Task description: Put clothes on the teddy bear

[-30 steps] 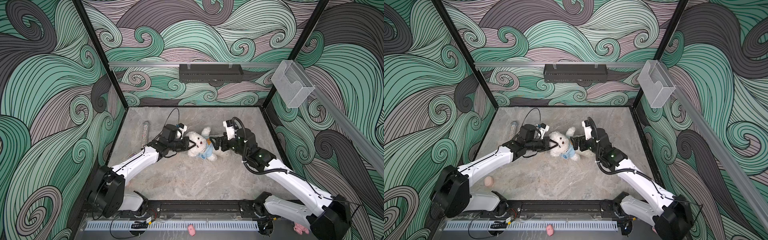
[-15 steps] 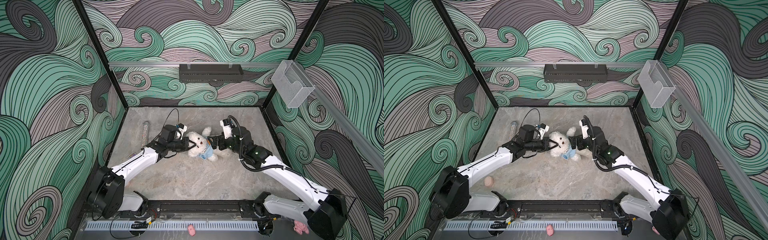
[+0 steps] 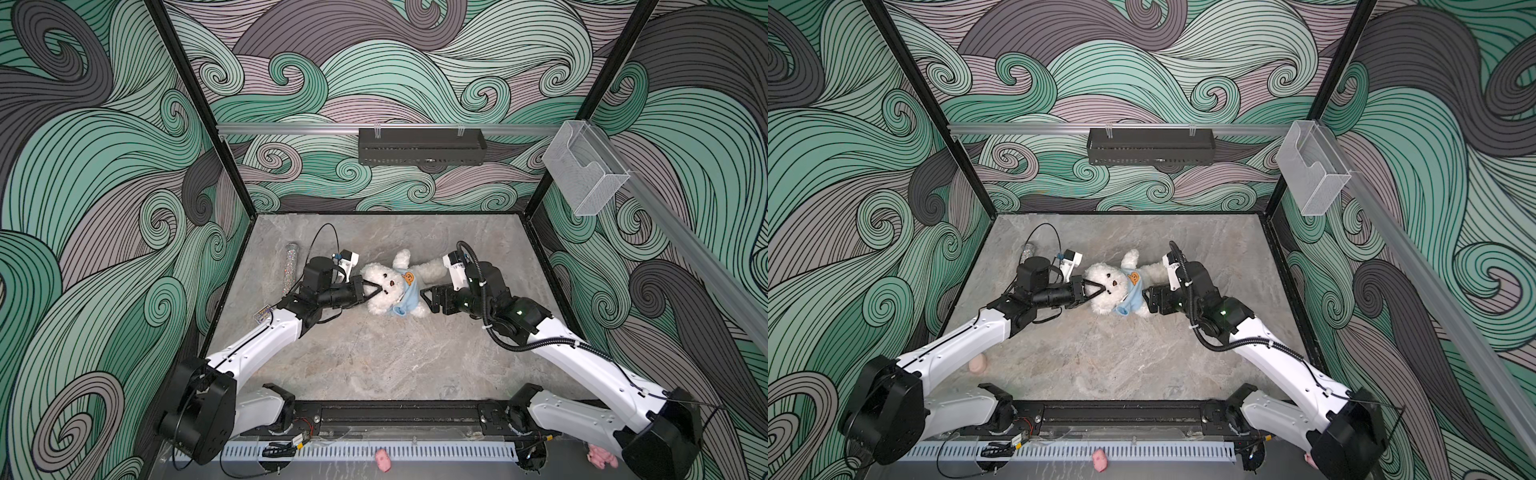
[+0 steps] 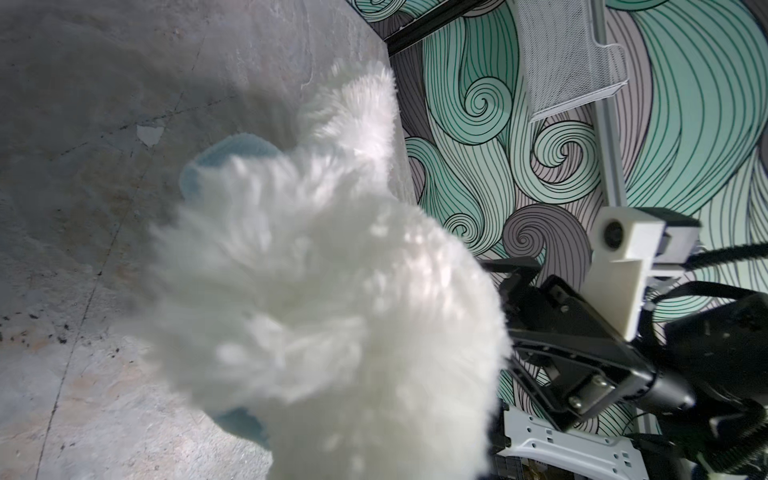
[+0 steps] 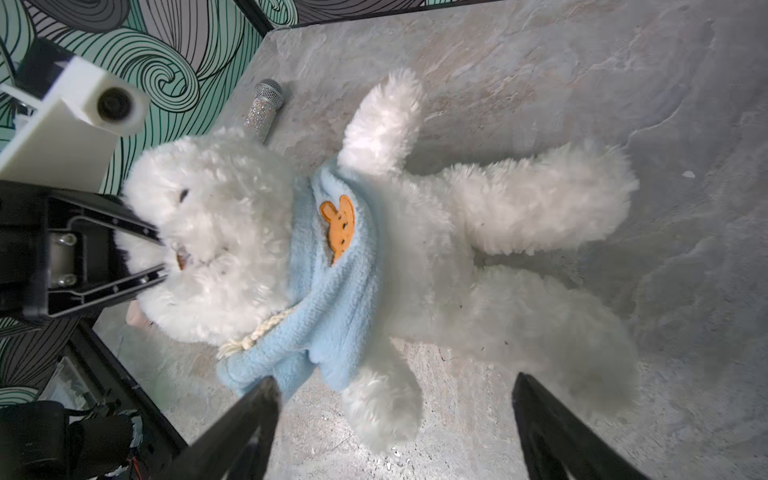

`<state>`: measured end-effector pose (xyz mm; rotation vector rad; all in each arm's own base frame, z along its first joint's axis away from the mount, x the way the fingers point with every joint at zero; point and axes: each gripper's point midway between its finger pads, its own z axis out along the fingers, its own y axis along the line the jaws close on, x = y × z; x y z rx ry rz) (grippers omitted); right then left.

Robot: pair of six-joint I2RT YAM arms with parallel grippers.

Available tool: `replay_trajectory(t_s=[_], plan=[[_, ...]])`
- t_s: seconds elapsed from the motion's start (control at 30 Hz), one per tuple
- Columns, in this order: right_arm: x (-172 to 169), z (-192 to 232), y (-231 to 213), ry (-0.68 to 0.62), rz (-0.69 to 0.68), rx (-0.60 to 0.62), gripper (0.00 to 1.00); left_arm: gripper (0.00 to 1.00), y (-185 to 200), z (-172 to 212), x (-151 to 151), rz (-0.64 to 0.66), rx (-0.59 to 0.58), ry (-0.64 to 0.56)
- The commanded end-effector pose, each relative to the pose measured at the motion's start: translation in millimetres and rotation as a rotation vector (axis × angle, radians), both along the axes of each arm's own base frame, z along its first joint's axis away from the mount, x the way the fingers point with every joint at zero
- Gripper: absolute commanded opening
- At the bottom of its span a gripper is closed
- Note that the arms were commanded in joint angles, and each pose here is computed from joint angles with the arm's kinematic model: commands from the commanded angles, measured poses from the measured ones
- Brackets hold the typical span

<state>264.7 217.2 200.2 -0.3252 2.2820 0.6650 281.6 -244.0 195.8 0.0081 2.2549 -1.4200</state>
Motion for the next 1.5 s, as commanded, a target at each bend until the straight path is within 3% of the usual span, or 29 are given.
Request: replay_trajectory(t_s=[0.0, 0.07, 0.23, 0.37, 0.57, 1.0, 1.23, 1.3, 1.47], plan=[[-16, -2, 26, 0.097, 0.052, 0.126, 0.75, 0.00, -4, 12, 0, -0.005, -0.067, -0.007], [-26, -3, 37, 0.061, 0.073, 0.090, 0.64, 0.00, -7, 12, 0, 0.003, -0.097, 0.033], [-27, -23, 26, 0.002, 0.053, -0.036, 0.53, 0.00, -9, 13, -4, -0.018, -0.096, 0.067], [-26, -26, 26, 0.044, 0.081, 0.039, 0.41, 0.00, -9, 13, -8, -0.033, -0.082, 0.077], [-19, -23, 35, 0.062, 0.092, 0.131, 0.38, 0.00, -10, 12, -8, -0.038, -0.076, 0.073], [-9, -41, 43, 0.109, 0.081, 0.116, 0.33, 0.00, -11, 16, -10, -0.054, -0.069, 0.058], [-9, -42, 46, 0.116, 0.076, 0.149, 0.07, 0.00, -10, 13, -9, -0.047, -0.053, 0.062], [-7, -45, 38, 0.118, 0.037, 0.117, 0.00, 0.00, -8, 9, -8, -0.030, -0.029, 0.072], [-3, -64, -11, 0.135, -0.150, -0.078, 0.00, 0.00, 20, -8, 1, 0.173, 0.059, 0.132]])
